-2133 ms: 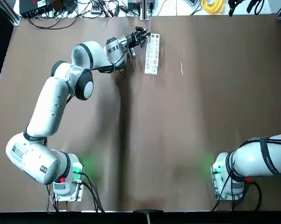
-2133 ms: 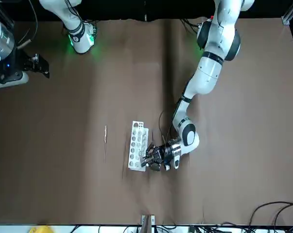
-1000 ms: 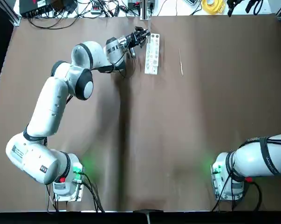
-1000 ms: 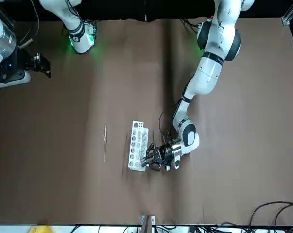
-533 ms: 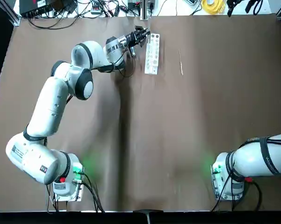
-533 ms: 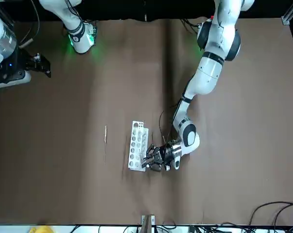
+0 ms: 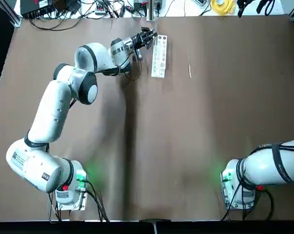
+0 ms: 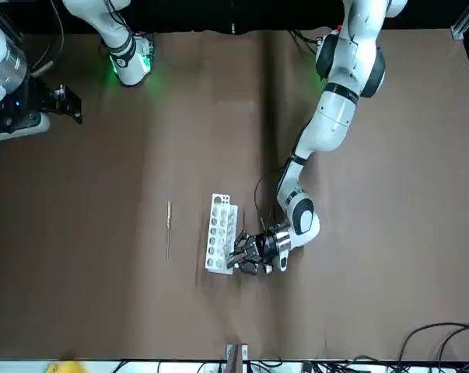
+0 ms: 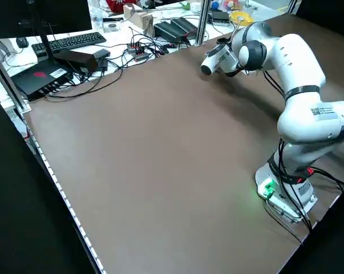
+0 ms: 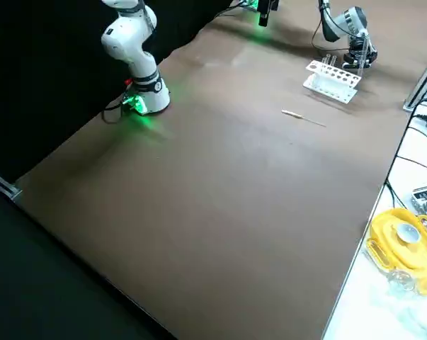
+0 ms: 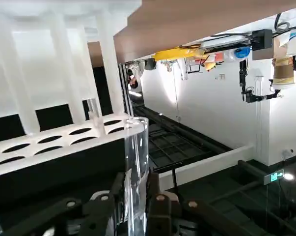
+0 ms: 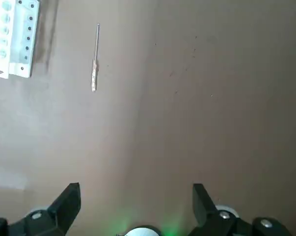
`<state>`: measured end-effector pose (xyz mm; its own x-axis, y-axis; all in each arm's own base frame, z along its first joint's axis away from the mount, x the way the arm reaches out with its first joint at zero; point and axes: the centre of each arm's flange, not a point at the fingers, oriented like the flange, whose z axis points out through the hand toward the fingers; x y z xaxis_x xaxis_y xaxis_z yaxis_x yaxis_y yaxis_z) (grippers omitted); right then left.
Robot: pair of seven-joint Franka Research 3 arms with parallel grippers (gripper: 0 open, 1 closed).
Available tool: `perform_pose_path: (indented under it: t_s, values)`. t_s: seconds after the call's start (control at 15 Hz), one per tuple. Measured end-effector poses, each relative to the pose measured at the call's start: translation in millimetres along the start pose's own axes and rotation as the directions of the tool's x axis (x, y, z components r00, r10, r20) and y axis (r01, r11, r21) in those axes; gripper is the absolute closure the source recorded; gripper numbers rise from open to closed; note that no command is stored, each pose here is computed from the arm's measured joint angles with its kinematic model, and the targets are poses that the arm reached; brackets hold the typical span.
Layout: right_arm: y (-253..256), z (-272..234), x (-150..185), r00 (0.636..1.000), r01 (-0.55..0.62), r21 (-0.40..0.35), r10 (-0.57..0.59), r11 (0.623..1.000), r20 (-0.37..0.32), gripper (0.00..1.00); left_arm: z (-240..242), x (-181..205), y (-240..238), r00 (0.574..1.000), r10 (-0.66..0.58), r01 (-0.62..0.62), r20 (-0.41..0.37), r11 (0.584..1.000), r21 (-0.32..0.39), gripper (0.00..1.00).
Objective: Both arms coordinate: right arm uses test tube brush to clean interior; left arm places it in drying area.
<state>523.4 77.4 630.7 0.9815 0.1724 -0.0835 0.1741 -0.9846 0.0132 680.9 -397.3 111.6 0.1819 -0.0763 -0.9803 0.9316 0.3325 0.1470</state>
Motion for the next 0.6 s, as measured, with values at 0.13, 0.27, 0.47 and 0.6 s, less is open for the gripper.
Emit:
perform_pose_path:
  t_s: [0.13,0.27,0.47,0.6]
  values:
    - [0.0,-0.1,0.0,1.000,0.000,0.000,0.000,1.000,0.000,0.00,0.0,0.1,-0.2,1.000,-0.007,0.007,-0.001,1.000,0.003,0.77]
    - [0.0,-0.2,0.0,1.000,0.000,0.000,0.000,1.000,0.000,0.00,-0.2,0.5,-0.6,1.000,-0.011,0.011,-0.007,1.000,0.013,0.77]
    - [0.0,-0.2,0.0,1.000,0.000,0.000,0.000,1.000,0.000,0.00,-0.4,0.7,-0.8,1.000,-0.018,0.019,-0.011,1.000,0.019,0.77]
    - [0.0,-0.2,0.0,1.000,0.000,0.000,0.000,1.000,-0.001,0.00,-0.5,0.9,-1.0,1.000,-0.019,0.020,-0.014,1.000,0.023,0.76]
